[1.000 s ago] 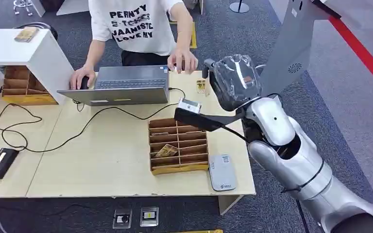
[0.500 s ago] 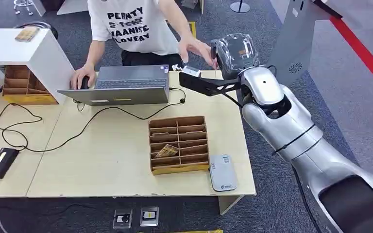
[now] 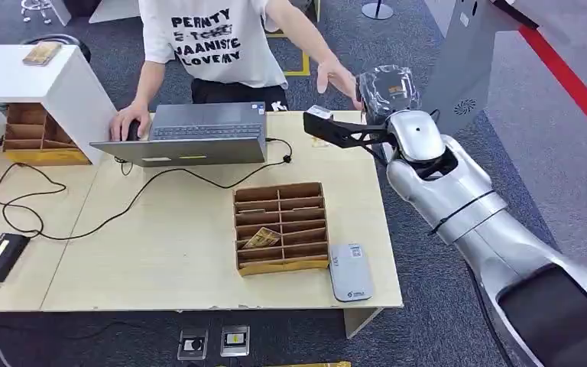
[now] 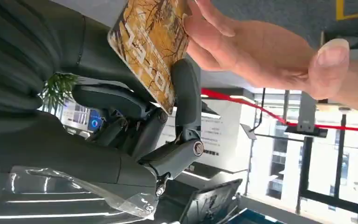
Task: Pass the card to the sensor for recognition and then transmit it.
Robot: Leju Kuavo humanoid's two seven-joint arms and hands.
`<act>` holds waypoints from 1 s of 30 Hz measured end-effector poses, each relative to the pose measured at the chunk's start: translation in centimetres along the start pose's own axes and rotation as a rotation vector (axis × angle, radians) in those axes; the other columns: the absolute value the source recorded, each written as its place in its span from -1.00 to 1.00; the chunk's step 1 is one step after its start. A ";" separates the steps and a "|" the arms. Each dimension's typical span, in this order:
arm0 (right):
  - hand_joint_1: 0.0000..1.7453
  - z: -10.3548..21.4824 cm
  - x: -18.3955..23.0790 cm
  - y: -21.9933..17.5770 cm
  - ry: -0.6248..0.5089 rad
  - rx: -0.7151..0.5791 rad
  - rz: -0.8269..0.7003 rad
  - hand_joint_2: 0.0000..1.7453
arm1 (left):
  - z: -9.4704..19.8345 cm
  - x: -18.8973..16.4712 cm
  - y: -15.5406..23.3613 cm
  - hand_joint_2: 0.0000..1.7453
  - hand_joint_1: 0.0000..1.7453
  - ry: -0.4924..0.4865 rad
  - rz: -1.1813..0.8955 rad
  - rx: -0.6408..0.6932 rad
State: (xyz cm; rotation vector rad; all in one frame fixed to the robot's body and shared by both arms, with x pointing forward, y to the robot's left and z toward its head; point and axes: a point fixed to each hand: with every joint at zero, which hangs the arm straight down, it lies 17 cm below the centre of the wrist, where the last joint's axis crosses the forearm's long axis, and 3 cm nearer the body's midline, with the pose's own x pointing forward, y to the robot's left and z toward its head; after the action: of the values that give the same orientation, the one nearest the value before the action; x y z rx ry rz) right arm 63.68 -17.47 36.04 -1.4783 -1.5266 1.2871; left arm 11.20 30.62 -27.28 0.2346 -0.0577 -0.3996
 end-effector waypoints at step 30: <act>-1.00 0.8 -2.8 0.7 0.050 -0.042 -0.016 1.00 | 0.1 0.5 0.0 -1.00 -1.00 -0.011 -0.031 0.015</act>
State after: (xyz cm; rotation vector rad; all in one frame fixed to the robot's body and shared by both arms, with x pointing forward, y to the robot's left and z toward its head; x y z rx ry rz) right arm 63.63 -20.44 35.66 -1.5100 -1.5387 1.2072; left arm 11.64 30.41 -27.19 0.2485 -0.0681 -0.4311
